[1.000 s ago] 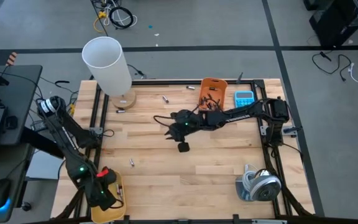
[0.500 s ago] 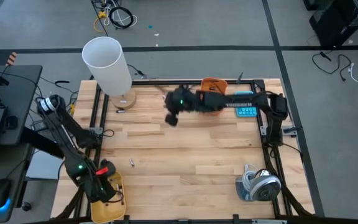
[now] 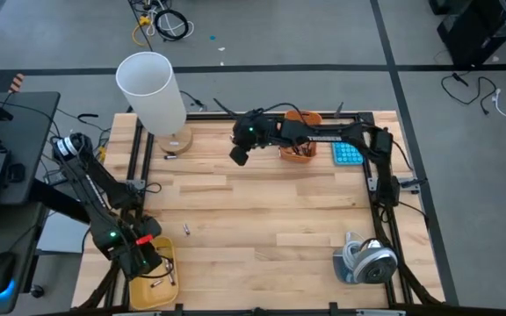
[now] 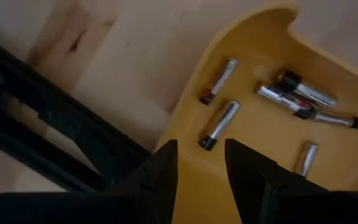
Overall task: Sort batteries
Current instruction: Put the silver battery into the yellow bin
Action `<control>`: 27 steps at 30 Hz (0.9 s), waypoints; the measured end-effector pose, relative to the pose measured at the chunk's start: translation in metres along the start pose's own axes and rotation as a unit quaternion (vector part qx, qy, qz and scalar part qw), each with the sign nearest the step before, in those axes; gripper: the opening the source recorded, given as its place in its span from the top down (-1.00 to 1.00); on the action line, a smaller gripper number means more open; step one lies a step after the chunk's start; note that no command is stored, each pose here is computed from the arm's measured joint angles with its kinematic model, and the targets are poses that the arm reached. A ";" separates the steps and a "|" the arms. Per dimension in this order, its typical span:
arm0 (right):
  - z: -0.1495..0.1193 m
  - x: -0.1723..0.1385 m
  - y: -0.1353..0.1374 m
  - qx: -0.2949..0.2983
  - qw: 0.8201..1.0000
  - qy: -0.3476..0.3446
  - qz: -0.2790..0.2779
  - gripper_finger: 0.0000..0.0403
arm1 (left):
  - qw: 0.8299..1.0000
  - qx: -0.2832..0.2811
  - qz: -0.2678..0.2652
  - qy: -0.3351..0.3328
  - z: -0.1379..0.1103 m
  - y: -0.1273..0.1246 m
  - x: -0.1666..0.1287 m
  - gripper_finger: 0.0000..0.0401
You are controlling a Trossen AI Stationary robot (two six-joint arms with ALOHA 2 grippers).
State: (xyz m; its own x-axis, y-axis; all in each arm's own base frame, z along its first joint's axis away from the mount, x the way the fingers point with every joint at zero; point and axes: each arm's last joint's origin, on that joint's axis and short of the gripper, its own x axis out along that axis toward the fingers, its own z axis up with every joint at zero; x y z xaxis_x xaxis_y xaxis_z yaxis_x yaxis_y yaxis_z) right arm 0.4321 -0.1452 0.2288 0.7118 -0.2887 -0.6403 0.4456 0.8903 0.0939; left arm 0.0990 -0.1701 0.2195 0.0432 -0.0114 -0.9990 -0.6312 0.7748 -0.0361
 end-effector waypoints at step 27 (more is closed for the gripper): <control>0.010 0.077 -0.013 0.020 0.989 0.123 -0.077 0.35 | 0.998 0.003 -0.067 -0.003 -0.002 -0.015 -0.046 0.41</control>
State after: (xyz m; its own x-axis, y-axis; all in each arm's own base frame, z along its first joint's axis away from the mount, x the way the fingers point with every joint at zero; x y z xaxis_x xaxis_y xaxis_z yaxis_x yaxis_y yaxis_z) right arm 0.4862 -0.1823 0.1857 0.4821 -0.3218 -0.8148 0.5637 0.8259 0.0073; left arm 0.1054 -0.1824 0.2660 0.1315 -0.1102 -0.9852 -0.6156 0.7698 -0.1683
